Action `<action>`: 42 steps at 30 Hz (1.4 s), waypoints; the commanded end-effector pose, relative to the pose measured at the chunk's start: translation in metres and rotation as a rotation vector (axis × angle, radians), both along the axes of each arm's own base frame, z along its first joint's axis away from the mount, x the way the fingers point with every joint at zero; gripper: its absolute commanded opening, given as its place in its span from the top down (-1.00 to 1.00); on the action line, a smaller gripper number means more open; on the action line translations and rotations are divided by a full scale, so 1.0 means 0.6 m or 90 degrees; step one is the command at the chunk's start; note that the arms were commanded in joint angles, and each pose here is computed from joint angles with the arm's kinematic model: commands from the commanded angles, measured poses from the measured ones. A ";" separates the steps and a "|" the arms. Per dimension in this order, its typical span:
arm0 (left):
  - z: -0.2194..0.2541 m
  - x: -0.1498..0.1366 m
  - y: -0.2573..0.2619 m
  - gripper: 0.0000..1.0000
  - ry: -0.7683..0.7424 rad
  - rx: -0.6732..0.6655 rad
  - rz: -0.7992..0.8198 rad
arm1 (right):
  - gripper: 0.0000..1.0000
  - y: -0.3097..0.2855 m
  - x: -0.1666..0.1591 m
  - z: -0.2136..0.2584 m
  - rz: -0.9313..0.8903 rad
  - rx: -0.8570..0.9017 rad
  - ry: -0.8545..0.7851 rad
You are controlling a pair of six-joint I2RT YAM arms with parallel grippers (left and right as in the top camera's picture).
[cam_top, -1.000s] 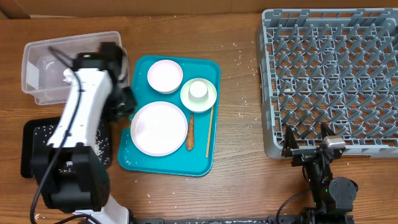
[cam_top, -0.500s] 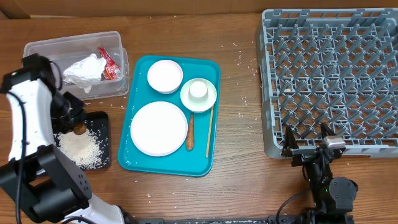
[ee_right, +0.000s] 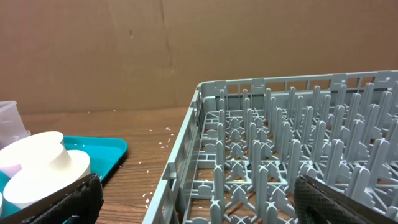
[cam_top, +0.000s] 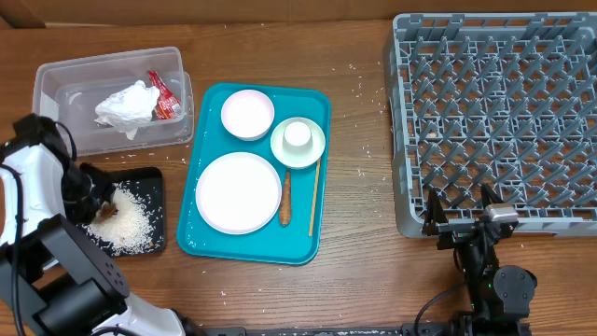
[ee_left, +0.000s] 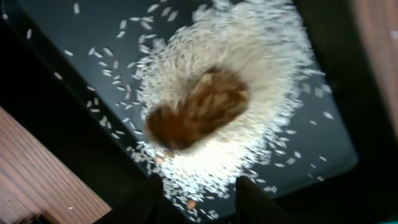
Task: Sort waste into correct bins and load items into the dishwasher
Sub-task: 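Carry the mushroom left and drop it onto the black tray, then move the left gripper back over the brown stick on the teal tray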
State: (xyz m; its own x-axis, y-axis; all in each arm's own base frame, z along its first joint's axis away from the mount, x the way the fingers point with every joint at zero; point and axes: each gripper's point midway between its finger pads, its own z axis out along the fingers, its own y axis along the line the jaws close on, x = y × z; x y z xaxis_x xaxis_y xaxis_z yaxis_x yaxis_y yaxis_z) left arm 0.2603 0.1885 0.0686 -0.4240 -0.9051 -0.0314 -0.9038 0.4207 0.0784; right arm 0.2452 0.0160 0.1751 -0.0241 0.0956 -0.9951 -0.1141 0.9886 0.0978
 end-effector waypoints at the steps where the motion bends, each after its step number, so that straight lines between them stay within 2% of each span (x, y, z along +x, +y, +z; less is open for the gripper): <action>1: -0.002 -0.008 0.011 0.18 0.003 0.012 0.023 | -1.00 -0.005 0.001 -0.006 -0.009 -0.002 0.003; 6: -0.003 0.006 -0.010 0.10 -0.025 -0.033 -0.016 | -1.00 -0.005 0.001 -0.006 -0.009 -0.002 0.003; 11: 0.012 0.043 -0.058 0.09 -0.108 -0.128 -0.094 | -1.00 -0.005 0.001 -0.006 -0.009 -0.002 0.003; 15: 0.050 0.067 -0.106 0.04 -0.169 -0.160 -0.150 | -1.00 -0.005 0.001 -0.006 -0.009 -0.002 0.003; 22: 0.128 0.104 -0.277 -0.01 -0.243 -0.169 -0.391 | -1.00 -0.005 0.001 -0.006 -0.009 -0.002 0.003; 29: 0.115 0.094 -0.475 -0.03 -0.209 -0.191 -0.615 | -1.00 -0.005 0.001 -0.006 -0.009 -0.002 0.003; 34: 0.075 0.072 -0.572 -0.05 -0.152 -0.158 -0.685 | -1.00 -0.005 0.001 -0.006 -0.009 -0.002 0.003; 42: 0.005 0.033 -0.655 -0.04 -0.076 -0.163 -0.785 | -1.00 -0.005 0.001 -0.006 -0.009 -0.002 0.003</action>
State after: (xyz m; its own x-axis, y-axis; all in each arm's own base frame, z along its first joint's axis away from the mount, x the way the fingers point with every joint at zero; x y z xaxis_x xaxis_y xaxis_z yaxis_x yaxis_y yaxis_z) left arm 0.2836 -0.1988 0.0865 -0.9950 0.0943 -0.0340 0.0996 0.9680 -0.2301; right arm 0.2452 0.0160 0.1751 -0.0241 0.0960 -0.9951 -0.1141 0.9886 0.0982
